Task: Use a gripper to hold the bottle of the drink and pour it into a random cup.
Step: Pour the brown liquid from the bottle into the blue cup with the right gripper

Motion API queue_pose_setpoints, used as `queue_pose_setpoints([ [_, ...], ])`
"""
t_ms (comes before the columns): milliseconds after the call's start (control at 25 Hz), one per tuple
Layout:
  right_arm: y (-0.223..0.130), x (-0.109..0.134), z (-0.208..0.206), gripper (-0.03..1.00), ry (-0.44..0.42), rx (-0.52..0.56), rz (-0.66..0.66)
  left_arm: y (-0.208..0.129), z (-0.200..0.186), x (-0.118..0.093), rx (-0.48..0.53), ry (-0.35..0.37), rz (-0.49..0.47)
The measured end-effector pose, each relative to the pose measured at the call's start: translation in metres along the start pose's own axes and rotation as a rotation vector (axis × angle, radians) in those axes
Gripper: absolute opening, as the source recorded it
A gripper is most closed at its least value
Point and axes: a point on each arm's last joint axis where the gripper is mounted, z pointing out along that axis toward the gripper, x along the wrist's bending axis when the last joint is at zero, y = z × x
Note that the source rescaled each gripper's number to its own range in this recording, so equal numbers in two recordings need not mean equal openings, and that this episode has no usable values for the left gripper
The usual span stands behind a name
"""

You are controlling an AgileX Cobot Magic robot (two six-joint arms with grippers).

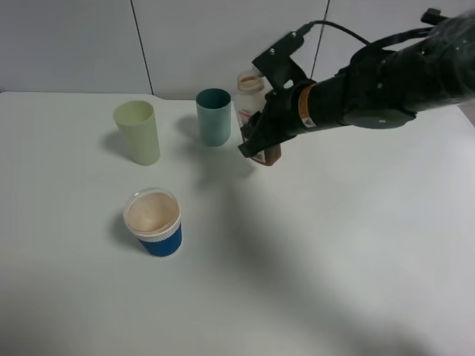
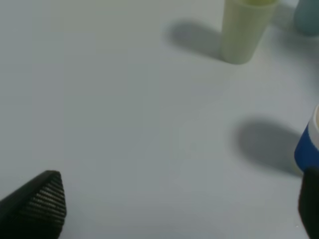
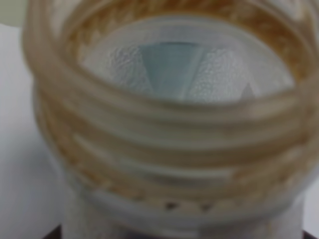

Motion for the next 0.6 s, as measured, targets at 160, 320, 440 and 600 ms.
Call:
queue_pose_setpoints([
  [160, 0.028, 0.016, 0.001, 0.00, 0.008, -0.053, -0.118, 0.000, 0.000, 0.000, 0.000, 0.000, 0.000],
  [320, 0.045, 0.028, 0.000, 0.00, 0.012, -0.083, -0.245, 0.000, 0.000, 0.000, 0.000, 0.000, 0.000],
  [440, 0.049, 0.034, -0.001, 0.00, 0.016, -0.090, -0.349, 0.000, 0.000, 0.000, 0.000, 0.000, 0.000],
  [600, 0.049, 0.037, -0.001, 0.00, 0.012, -0.086, -0.447, 0.000, 0.000, 0.000, 0.000, 0.000, 0.000],
])
